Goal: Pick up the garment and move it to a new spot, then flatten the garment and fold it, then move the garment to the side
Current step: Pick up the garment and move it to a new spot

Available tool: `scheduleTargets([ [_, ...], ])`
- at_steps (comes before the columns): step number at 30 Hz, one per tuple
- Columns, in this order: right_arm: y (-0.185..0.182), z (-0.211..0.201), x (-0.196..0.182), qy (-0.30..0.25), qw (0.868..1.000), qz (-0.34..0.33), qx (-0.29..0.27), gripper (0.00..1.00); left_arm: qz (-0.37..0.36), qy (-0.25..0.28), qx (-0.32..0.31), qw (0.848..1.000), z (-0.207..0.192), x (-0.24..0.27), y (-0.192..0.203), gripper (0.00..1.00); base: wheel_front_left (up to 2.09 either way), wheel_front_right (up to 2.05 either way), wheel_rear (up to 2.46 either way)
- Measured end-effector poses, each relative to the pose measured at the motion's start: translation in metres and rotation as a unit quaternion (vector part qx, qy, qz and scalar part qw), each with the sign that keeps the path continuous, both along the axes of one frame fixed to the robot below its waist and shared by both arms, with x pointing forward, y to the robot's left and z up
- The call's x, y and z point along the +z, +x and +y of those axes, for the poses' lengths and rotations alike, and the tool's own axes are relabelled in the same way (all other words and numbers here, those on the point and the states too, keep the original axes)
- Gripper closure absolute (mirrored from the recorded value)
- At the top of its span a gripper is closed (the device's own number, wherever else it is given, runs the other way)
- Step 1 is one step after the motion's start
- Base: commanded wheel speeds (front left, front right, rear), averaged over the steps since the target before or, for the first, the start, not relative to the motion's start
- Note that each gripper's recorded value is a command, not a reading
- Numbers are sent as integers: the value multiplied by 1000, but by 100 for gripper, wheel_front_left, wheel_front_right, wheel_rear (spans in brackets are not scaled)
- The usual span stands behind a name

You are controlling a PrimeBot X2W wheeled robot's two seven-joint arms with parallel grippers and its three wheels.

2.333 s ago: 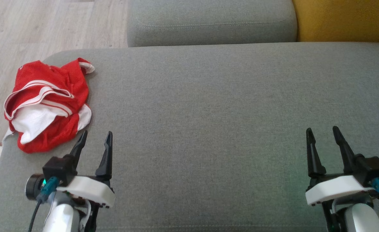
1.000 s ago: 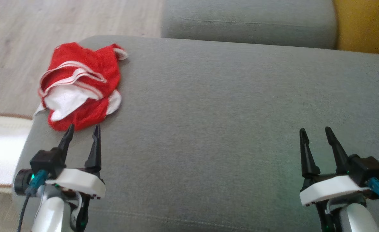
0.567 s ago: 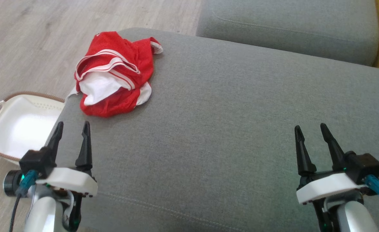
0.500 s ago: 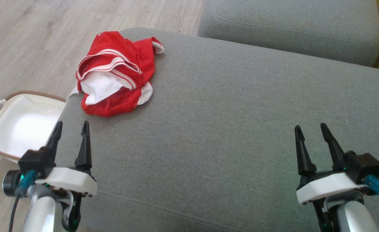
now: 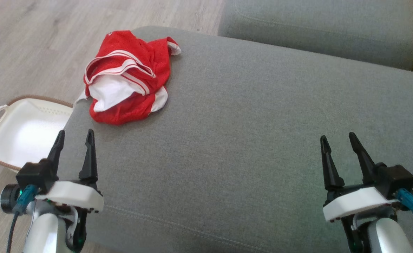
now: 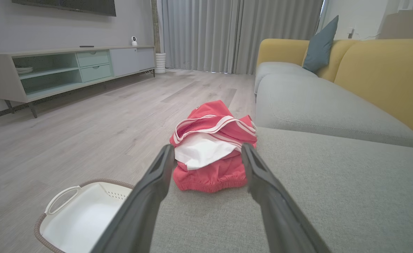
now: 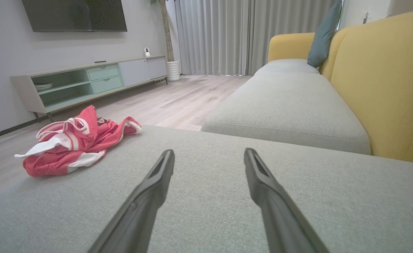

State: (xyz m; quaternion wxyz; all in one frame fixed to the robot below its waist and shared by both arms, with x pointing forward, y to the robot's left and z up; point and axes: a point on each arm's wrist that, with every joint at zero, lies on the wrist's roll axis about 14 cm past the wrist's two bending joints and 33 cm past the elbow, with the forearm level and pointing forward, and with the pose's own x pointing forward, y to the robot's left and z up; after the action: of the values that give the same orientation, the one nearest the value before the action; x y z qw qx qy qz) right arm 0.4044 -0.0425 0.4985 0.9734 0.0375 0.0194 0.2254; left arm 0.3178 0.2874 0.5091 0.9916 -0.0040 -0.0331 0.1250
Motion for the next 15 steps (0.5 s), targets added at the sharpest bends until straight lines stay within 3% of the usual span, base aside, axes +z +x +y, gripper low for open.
scheduleTargets([
  [6,7,-1,-9,-8,1000,13,-1,0,11,-3,-14,1000,-6,-5,21,0,0,0,0],
  [15,43,-10,-21,-18,999,22,-20,0,10,9,-57,998,-6,11,109,0,0,0,0],
])
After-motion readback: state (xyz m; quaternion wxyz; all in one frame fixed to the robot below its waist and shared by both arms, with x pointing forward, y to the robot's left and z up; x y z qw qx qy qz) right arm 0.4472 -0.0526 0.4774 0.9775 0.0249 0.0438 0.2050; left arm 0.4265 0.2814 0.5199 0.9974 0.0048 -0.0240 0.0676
